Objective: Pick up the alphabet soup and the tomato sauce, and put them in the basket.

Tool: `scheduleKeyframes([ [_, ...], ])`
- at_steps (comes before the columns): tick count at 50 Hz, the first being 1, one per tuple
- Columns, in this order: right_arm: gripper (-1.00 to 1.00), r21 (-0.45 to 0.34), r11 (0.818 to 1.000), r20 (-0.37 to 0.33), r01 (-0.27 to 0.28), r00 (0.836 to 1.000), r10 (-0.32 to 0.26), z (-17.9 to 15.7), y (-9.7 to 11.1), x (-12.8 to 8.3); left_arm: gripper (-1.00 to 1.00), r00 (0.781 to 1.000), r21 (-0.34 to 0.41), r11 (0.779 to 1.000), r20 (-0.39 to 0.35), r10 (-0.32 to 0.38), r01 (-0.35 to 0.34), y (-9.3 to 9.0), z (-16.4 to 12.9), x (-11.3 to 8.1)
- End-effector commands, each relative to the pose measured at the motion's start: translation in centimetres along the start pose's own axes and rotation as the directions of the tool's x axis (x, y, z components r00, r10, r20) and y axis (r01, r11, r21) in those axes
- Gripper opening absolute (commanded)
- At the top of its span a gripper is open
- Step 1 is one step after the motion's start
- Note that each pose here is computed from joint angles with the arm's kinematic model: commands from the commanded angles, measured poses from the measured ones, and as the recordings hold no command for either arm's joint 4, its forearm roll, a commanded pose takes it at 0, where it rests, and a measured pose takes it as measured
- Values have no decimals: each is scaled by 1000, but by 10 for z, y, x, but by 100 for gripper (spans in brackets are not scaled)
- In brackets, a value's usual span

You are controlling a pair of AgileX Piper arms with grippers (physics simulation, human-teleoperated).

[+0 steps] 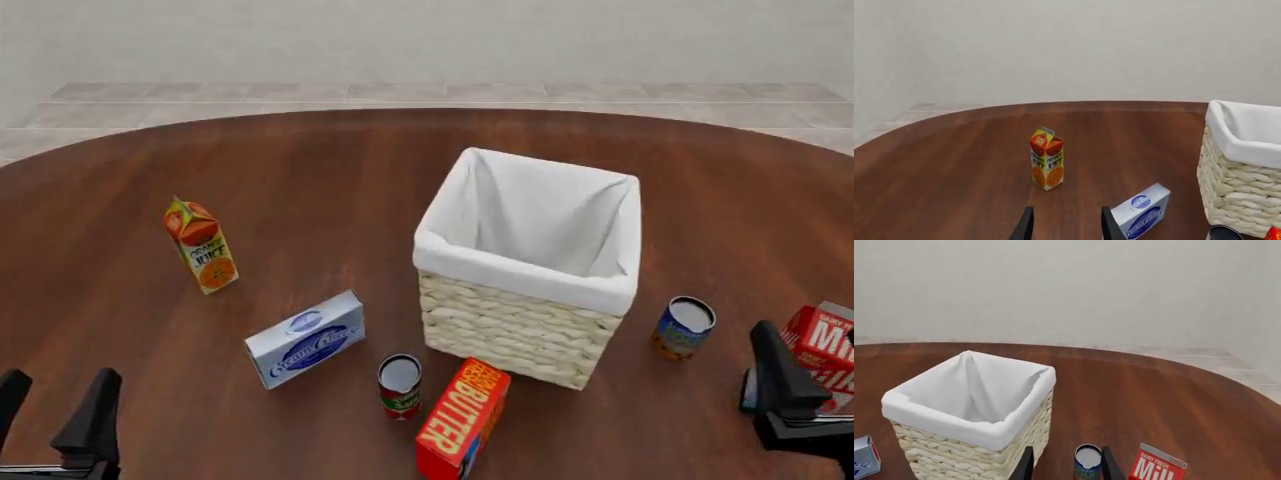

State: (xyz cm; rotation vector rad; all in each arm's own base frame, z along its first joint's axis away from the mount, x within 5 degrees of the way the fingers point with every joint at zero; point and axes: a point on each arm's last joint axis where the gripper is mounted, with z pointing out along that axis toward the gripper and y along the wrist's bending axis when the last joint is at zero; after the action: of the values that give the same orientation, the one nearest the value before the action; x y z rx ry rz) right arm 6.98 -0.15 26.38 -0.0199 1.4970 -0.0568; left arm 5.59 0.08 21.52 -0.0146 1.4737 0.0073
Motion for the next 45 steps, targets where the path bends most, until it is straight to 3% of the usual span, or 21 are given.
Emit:
scheduleKeyframes([
  [1,100,6,1000,16,7,1000,-7,2,-2,-24,100,1000,-1,1000,2,-1,1,0,0,0],
  [8,100,9,1000,22,-3,1000,3,5,-3,-43,100,1000,0,1000,-2,-2,2,0,0,0],
  [10,100,18,1000,6,19,1000,-20,10,-4,-45,100,1000,0,1000,-2,-2,2,0,0,0],
  [20,100,-14,1000,-65,22,998,-23,32,-2,-60,100,1000,-3,1000,-3,-2,2,0,0,0],
  [33,100,-21,998,-76,53,996,-54,46,-3,-95,100,1000,-4,1000,-4,-4,4,0,0,0],
  [45,100,-61,998,-171,33,984,-43,69,1,-99,100,1000,-5,1000,-7,-9,9,0,0,1],
])
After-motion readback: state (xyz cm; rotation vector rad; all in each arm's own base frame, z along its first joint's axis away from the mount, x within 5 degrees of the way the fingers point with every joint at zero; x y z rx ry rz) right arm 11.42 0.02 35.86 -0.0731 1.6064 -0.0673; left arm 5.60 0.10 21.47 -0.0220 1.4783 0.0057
